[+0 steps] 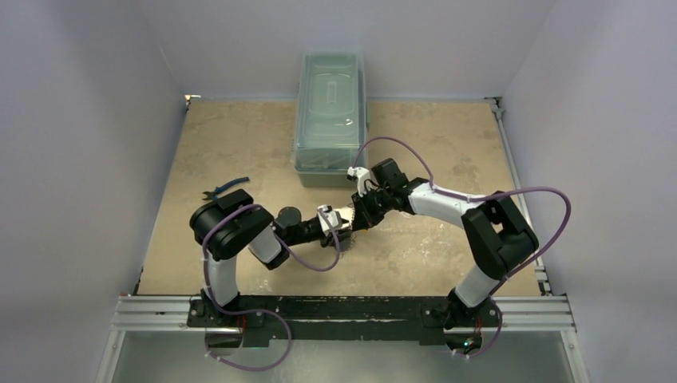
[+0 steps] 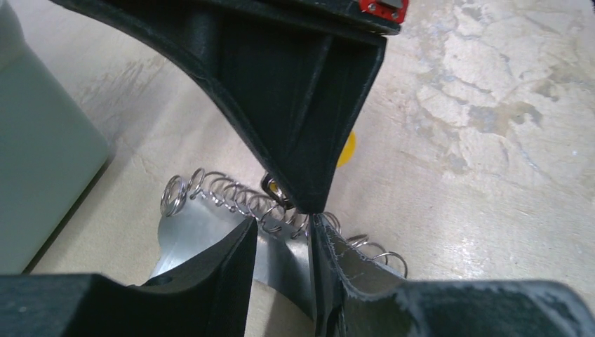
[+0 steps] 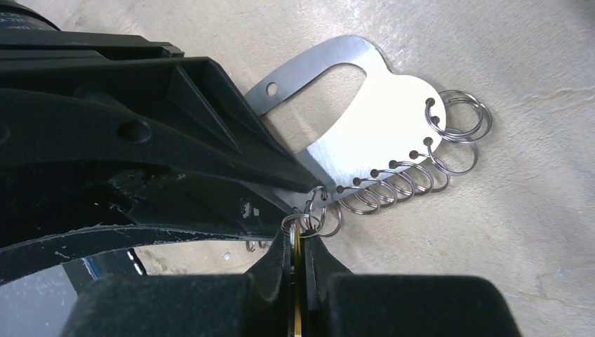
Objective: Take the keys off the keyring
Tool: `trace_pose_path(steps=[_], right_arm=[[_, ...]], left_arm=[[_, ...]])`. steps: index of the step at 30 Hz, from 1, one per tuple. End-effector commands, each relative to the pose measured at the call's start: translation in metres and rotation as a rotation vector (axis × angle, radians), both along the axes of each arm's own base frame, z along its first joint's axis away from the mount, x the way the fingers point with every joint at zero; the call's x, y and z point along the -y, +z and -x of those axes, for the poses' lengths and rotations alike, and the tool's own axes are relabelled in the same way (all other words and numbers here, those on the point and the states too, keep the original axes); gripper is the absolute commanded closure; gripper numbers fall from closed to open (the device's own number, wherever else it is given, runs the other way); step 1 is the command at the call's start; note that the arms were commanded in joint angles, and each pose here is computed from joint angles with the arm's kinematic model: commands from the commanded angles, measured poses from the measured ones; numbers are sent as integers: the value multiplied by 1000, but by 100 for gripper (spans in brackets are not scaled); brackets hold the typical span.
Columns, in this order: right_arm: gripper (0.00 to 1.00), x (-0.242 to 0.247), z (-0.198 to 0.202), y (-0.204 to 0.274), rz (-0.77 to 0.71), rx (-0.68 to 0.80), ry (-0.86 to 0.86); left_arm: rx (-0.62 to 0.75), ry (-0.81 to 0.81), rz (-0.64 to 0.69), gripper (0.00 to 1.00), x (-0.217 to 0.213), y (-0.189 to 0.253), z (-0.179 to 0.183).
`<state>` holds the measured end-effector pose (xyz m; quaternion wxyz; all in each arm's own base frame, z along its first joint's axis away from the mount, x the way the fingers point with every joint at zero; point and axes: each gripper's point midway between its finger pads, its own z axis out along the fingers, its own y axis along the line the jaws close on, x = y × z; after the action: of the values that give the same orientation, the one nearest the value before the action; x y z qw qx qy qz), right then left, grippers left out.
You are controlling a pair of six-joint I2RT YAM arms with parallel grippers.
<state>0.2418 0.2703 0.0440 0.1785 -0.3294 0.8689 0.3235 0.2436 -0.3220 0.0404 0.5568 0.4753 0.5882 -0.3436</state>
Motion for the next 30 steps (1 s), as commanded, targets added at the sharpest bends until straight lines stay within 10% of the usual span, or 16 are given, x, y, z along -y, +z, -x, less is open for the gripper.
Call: trace_pose_path(steps=[1,30], right_arm=[[100,0,-2,11,-22,56,37],[100,6,-5,15,-37,92,89]], left_arm=[[40,-117,59,69,13,23,7],[51,-174,11,76,19,-2,-10]])
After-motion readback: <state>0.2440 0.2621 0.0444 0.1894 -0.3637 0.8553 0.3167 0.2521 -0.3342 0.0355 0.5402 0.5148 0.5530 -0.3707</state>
